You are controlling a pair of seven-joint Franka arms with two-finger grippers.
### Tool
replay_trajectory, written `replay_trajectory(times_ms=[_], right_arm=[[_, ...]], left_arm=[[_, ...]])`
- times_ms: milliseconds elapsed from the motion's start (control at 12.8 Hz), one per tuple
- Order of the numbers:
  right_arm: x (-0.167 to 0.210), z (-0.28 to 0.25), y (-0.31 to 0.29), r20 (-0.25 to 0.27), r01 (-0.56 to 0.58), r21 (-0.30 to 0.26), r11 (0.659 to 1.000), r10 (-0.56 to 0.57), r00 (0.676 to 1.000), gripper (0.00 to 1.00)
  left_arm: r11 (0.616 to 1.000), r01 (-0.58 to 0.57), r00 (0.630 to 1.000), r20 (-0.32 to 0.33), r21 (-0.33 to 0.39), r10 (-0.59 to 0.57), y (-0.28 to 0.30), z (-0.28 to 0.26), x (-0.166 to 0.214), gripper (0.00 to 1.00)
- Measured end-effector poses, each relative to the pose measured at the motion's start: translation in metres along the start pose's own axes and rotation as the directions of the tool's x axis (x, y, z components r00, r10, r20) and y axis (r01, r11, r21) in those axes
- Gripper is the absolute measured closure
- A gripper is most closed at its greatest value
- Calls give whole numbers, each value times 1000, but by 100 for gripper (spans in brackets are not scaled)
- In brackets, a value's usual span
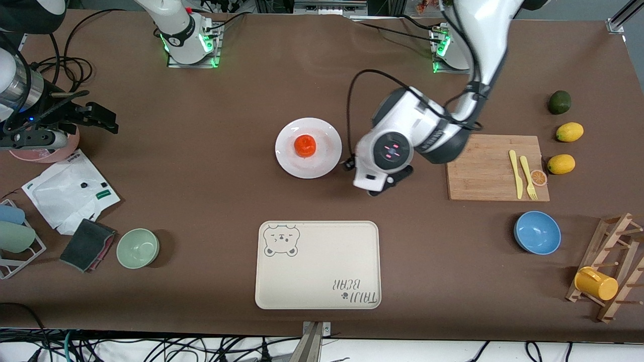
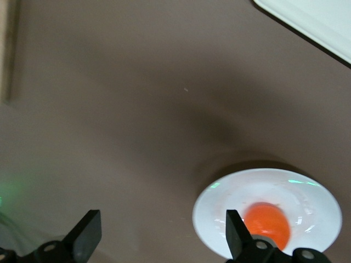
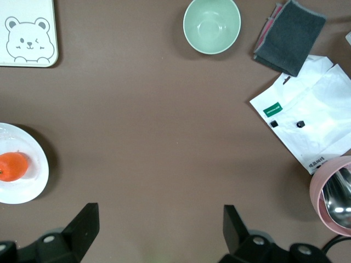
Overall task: Place orange and plate with both arms
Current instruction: 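Retract the left gripper while the right gripper reaches toward the plate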
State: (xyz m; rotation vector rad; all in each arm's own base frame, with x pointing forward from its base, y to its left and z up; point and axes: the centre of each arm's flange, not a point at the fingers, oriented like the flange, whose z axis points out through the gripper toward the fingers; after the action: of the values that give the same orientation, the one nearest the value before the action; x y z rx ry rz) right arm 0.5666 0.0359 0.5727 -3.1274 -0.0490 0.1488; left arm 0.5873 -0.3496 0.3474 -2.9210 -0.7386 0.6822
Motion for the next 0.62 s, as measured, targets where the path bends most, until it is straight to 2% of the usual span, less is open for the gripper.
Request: replay_trajectory(times_ms=[156, 234, 468, 624], right_arm=[[-1, 11, -6, 37, 12, 6, 1000, -13, 999, 0], [2, 20, -16, 55, 26, 21, 999, -27, 998, 0], [15, 52, -45, 101, 49, 115, 992, -61, 993, 0], [26, 72, -58, 114, 53, 155, 986, -72, 991, 0]], left_arm=[[983, -183, 982, 44, 0, 183, -48, -22, 43, 0], [959, -282, 958, 45, -6, 282, -71, -31, 65, 0], [857, -515, 857, 5, 10, 515, -139, -55, 123, 0], [783, -621, 783, -25, 22, 622, -185, -74, 152, 0]])
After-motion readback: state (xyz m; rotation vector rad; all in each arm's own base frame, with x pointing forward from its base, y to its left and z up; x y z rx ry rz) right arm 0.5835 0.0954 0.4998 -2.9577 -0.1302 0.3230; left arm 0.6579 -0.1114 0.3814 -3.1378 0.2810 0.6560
